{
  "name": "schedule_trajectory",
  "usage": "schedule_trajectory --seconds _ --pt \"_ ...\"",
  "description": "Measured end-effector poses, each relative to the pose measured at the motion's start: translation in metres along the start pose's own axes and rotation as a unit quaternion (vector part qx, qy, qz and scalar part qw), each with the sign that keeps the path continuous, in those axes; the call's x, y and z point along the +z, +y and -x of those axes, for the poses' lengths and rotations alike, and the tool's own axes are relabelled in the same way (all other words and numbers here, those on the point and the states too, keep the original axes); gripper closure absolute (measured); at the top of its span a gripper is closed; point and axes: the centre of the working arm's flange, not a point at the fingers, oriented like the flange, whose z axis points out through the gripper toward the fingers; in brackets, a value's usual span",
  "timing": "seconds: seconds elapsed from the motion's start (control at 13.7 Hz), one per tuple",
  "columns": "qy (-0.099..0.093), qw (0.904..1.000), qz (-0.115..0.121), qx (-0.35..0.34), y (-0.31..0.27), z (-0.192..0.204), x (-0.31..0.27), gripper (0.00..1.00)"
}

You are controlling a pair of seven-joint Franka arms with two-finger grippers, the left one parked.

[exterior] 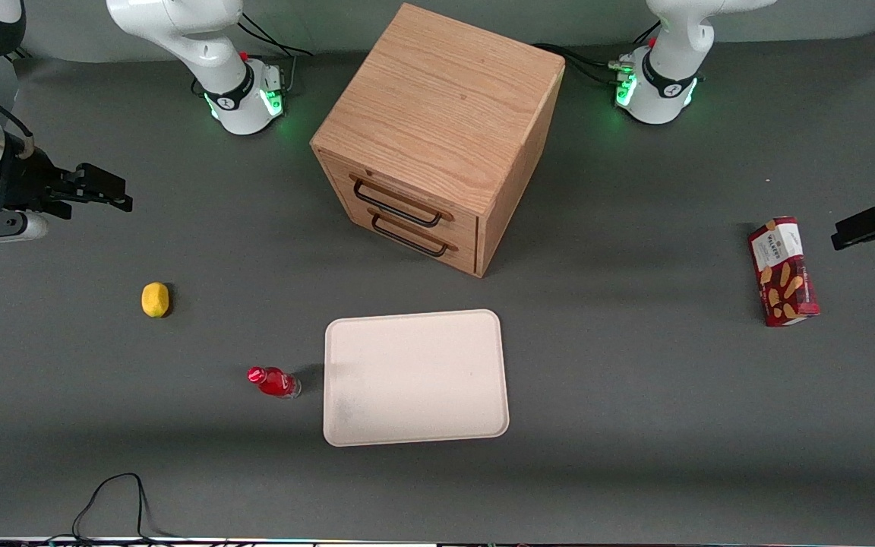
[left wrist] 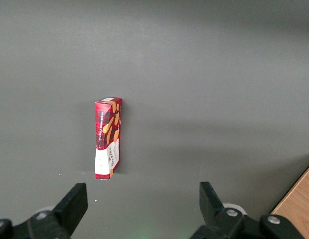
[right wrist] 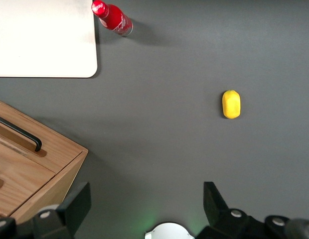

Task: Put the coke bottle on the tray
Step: 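Move the right gripper from rest toward the red Coca-Cola bottle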

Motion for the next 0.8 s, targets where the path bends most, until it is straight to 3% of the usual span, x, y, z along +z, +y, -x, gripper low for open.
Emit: schedule_trajectory --seconds 0.51,0.8 --pt "-0.005 1.0000 0.000 0.001 0.0014 -0.0031 0.0043 0.00" --pt "-0.017 0.9999 0.000 0.001 0.0013 -0.0028 0.0032 0.00"
